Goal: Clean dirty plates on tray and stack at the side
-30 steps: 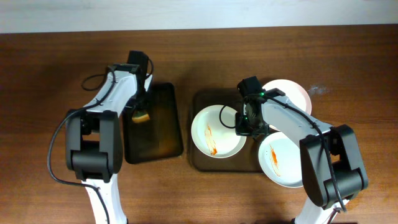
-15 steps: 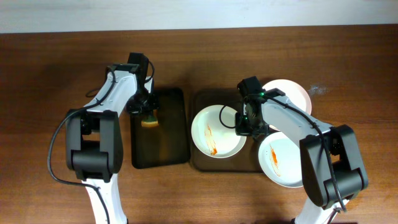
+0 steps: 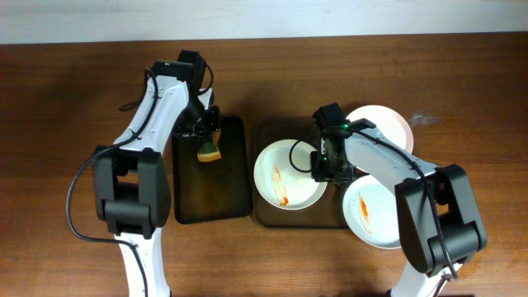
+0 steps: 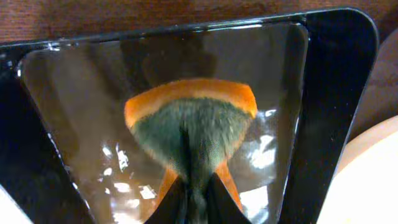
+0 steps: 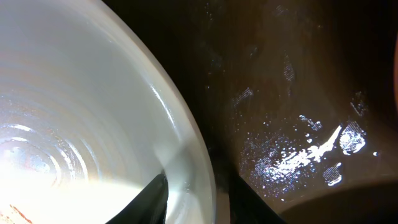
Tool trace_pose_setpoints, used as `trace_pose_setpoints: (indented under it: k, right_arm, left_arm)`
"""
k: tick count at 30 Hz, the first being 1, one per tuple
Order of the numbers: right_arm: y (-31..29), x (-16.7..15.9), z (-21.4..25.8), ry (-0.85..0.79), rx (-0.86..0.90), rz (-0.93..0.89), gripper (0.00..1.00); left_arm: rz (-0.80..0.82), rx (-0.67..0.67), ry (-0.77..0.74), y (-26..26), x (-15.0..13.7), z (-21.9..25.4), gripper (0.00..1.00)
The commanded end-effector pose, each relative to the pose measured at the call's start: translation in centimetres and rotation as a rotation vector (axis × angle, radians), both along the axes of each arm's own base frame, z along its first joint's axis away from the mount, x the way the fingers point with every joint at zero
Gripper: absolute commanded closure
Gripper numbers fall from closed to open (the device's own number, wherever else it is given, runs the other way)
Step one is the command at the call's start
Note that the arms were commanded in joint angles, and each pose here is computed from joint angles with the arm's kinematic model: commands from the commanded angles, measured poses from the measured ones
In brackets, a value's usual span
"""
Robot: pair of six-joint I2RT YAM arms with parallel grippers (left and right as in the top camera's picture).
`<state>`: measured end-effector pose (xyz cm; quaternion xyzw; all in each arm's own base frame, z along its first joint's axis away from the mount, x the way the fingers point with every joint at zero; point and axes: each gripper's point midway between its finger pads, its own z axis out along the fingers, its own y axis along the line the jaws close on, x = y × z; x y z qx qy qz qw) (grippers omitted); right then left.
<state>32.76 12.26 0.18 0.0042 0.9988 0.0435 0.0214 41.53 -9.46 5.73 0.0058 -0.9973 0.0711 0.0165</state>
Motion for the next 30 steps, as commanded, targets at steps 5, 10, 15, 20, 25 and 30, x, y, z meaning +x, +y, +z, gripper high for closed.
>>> trace_pose_setpoints:
  k: [5,10,15,20,25,30]
  right_arm:
    - [-0.4,-1.4,-1.6,0.053,-0.035,0.026,0.66]
    - [-0.4,-1.4,-1.5,0.063,-0.007,0.027,0.65]
    - [-0.3,-1.3,-1.5,0.058,-0.002,0.028,0.65]
    - [-0.3,-1.4,-1.5,0.062,-0.003,0.036,0.65]
    - [-0.3,-1.4,-1.5,0.061,-0.003,0.036,0.65]
    - [-0.1,-1.5,-1.5,0.067,0.008,0.037,0.65]
  left_arm:
    - [-0.030,0.019,0.000,-0.3,-0.5,-2.1,0.94]
    - [-0.098,-0.032,0.012,-5.4,-1.8,-2.0,0.91]
    - [-0.052,-0.039,-0.022,-7.9,-1.5,-0.7,0.94]
    - [-0.066,0.086,-0.101,-10.6,-3.0,1.3,1.00]
    - [-0.078,0.121,-0.197,-11.9,-3.9,4.5,1.00]
    - [-0.122,0.157,-0.157,-12.4,-5.8,2.8,1.00]
